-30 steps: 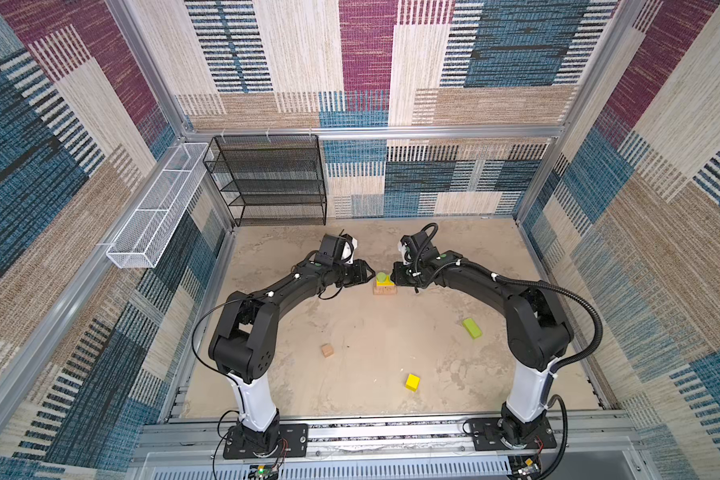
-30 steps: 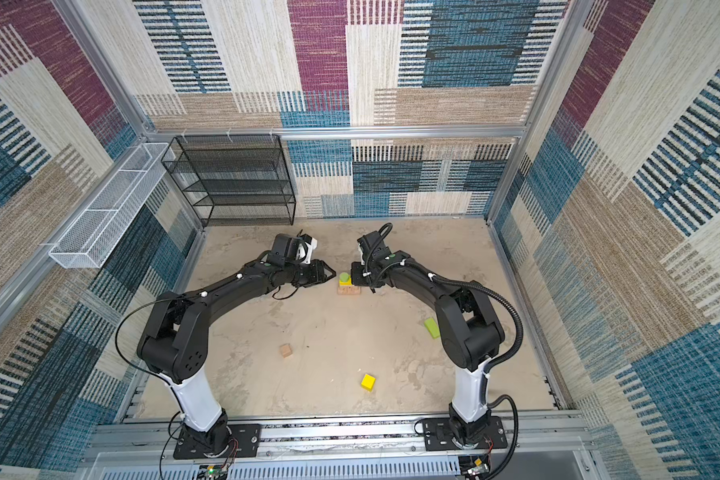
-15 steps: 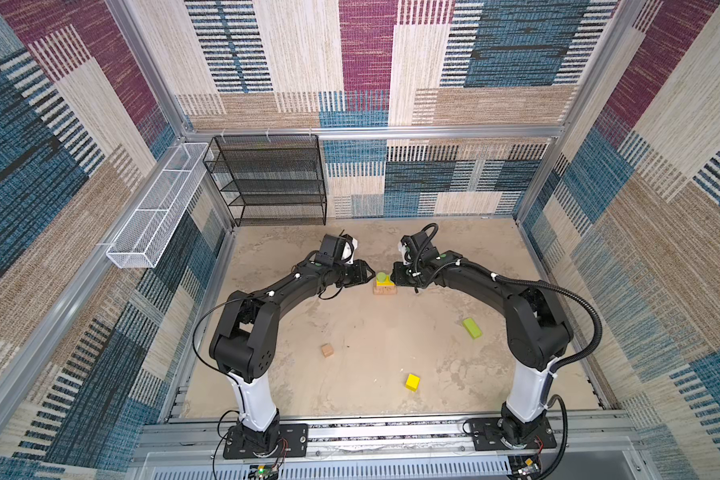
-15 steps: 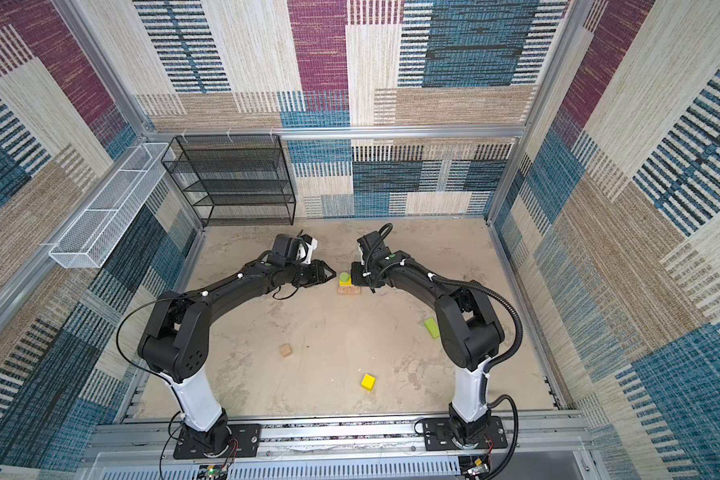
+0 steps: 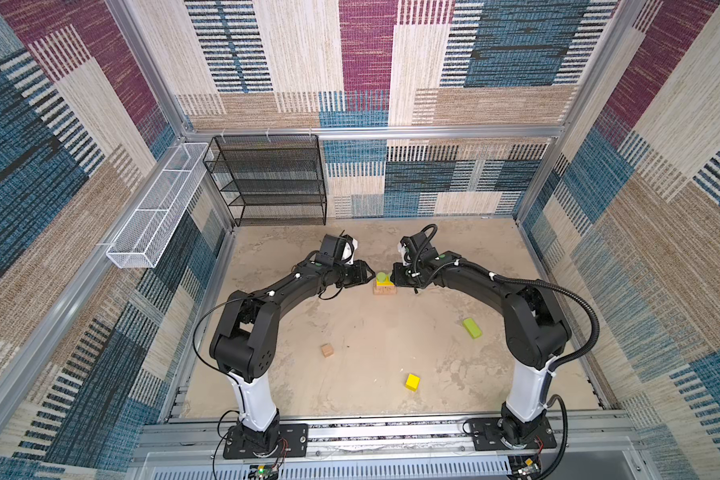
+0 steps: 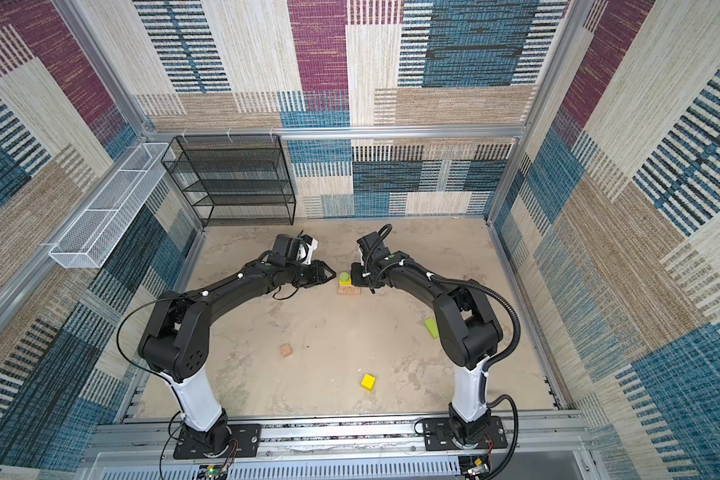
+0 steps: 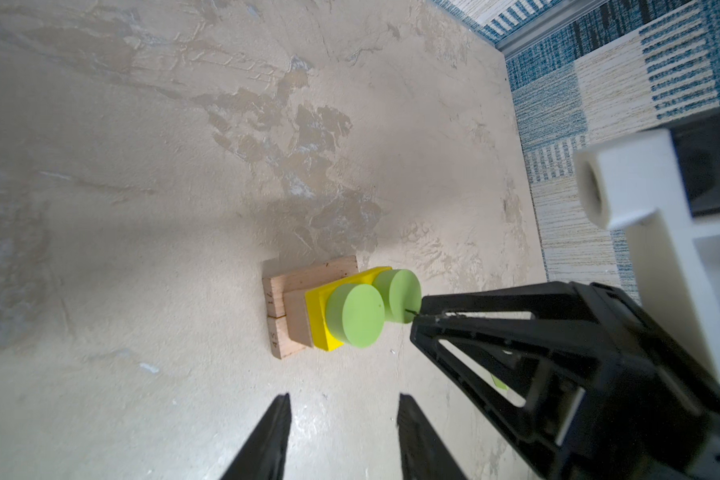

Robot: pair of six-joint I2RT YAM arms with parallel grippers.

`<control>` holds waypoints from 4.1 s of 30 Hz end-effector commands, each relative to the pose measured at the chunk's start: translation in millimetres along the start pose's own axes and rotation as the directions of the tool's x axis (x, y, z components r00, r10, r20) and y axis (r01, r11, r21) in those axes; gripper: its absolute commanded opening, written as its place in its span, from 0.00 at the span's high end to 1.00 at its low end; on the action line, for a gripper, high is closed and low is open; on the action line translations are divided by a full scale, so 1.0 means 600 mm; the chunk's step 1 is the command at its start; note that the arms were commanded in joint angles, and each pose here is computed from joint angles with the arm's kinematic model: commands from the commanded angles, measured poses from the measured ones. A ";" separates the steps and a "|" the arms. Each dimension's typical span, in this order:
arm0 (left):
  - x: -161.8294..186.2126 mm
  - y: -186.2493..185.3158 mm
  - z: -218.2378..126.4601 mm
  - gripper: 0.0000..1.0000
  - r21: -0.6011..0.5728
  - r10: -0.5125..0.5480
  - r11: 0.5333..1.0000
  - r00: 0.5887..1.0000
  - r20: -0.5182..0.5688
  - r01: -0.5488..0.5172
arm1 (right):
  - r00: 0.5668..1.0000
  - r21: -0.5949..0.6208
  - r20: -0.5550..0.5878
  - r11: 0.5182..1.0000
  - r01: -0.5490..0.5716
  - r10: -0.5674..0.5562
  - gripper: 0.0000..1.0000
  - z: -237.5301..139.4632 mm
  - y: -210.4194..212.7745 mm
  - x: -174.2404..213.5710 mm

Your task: Build the wood block tower

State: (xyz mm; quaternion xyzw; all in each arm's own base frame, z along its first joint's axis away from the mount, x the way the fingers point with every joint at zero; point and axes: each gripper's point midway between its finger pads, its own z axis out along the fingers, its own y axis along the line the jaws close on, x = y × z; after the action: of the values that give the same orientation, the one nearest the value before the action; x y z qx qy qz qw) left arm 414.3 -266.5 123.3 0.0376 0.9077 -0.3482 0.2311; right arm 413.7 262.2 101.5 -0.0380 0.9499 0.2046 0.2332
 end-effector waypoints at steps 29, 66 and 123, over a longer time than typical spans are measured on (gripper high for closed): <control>-0.001 -0.002 0.001 0.55 -0.001 0.014 1.000 1.000 -0.008 -0.014 | 0.998 -0.012 0.054 1.000 -0.005 0.006 0.65 0.000 0.003 -0.031; -0.001 -0.001 0.003 0.55 -0.003 0.012 1.000 1.000 -0.017 -0.012 | 0.999 -0.029 0.041 1.000 -0.012 0.013 0.72 0.006 0.007 -0.030; -0.001 -0.005 -0.022 0.55 -0.022 0.034 0.999 0.999 0.000 -0.034 | 0.979 0.145 0.152 0.977 -0.158 0.136 0.25 -0.149 -0.109 0.064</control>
State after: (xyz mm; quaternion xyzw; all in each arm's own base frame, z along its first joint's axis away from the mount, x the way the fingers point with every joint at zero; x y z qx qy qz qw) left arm 411.6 -264.8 134.1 0.0419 0.9073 -0.3460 0.2352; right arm 361.7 181.1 136.3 0.0396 0.9431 0.1589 0.2892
